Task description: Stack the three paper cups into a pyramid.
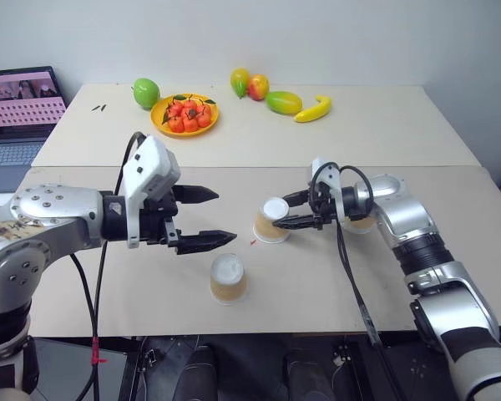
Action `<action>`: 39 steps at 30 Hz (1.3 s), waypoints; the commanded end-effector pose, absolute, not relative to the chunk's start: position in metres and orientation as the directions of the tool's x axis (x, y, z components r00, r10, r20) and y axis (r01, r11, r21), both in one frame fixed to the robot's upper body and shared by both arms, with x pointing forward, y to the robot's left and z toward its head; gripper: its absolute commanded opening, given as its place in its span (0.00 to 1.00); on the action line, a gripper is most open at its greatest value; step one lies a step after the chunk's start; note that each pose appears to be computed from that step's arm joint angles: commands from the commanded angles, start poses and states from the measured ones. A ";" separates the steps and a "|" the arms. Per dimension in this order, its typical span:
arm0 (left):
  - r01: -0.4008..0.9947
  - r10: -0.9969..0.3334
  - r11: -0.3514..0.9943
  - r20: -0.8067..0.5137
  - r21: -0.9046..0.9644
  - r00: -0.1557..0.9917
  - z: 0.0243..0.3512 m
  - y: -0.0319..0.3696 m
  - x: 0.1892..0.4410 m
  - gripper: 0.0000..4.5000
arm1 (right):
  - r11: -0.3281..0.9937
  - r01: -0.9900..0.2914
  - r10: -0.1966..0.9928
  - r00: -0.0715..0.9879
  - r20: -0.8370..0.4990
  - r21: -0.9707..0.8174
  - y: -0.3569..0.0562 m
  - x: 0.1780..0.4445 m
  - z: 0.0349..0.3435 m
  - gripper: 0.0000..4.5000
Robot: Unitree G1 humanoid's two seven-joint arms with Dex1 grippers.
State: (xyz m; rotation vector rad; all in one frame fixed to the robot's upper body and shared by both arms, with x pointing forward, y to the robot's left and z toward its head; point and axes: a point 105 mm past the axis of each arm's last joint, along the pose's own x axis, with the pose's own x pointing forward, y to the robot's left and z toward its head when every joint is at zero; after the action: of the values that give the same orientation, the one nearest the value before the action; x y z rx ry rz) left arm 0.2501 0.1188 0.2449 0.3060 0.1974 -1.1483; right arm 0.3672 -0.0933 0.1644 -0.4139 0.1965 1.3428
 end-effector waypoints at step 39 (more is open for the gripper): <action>0.953 -0.927 0.264 -0.235 0.149 0.293 0.248 0.098 0.270 1.00 | 0.776 -0.561 0.499 0.826 -0.264 -0.288 -0.332 0.325 0.231 0.98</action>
State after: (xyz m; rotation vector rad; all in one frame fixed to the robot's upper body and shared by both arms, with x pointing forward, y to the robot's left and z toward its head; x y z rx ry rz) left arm 0.2709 0.0995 0.2386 0.2491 0.1593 -1.2622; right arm 0.3328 -0.3295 0.2188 -0.3642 0.2423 0.5866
